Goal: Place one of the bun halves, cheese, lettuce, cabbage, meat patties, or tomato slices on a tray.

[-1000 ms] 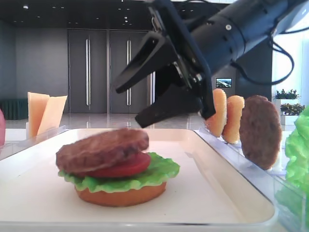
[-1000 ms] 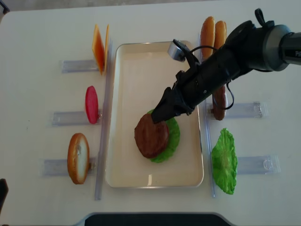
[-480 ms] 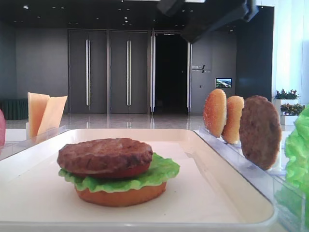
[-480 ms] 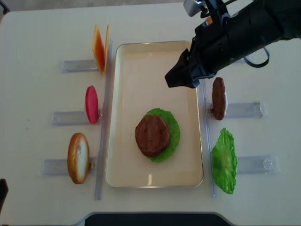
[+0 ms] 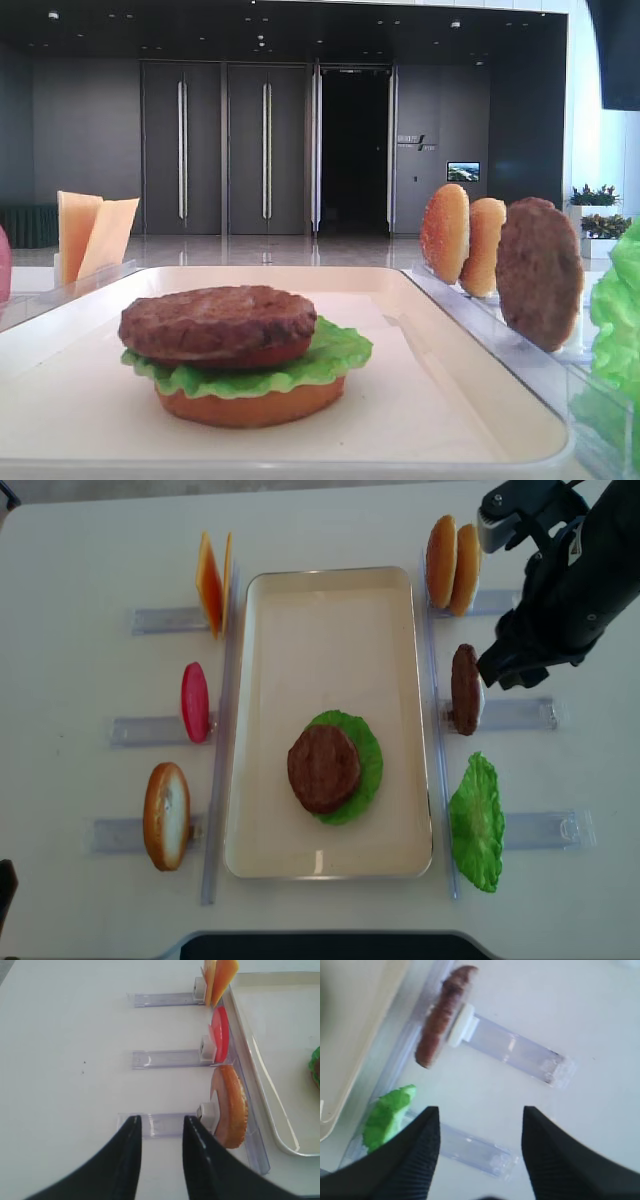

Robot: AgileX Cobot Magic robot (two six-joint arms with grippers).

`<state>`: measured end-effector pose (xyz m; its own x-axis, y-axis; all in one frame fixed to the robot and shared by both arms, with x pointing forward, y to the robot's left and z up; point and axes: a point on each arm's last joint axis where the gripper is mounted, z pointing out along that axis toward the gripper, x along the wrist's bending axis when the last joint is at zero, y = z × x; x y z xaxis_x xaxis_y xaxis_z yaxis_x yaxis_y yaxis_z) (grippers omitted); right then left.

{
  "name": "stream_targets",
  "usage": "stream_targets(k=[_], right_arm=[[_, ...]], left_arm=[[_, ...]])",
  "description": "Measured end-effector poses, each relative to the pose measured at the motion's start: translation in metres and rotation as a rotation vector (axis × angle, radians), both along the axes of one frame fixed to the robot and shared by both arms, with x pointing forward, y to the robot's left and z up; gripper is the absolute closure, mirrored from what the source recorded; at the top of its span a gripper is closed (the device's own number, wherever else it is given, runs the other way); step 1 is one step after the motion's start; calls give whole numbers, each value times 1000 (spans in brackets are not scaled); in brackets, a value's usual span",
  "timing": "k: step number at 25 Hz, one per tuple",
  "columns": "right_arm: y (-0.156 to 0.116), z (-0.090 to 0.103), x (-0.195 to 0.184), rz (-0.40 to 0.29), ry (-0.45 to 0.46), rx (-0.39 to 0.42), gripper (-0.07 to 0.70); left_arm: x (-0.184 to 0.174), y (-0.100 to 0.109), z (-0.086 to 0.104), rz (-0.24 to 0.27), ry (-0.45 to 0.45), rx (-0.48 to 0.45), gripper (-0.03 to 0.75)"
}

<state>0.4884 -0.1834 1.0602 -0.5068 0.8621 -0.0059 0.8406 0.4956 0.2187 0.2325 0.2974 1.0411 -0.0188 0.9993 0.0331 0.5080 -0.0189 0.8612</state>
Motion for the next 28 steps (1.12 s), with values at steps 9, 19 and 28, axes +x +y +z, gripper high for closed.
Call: stream_targets(k=[9, 19, 28], right_arm=[[-9, -1, -2, -79, 30, -78, 254], [-66, -1, 13, -324, 71, -69, 255], [-130, -2, 17, -596, 89, -33, 255]], left_arm=[[0, 0, 0, 0, 0, 0, 496], [0, 0, 0, 0, 0, 0, 496], [0, 0, 0, 0, 0, 0, 496]])
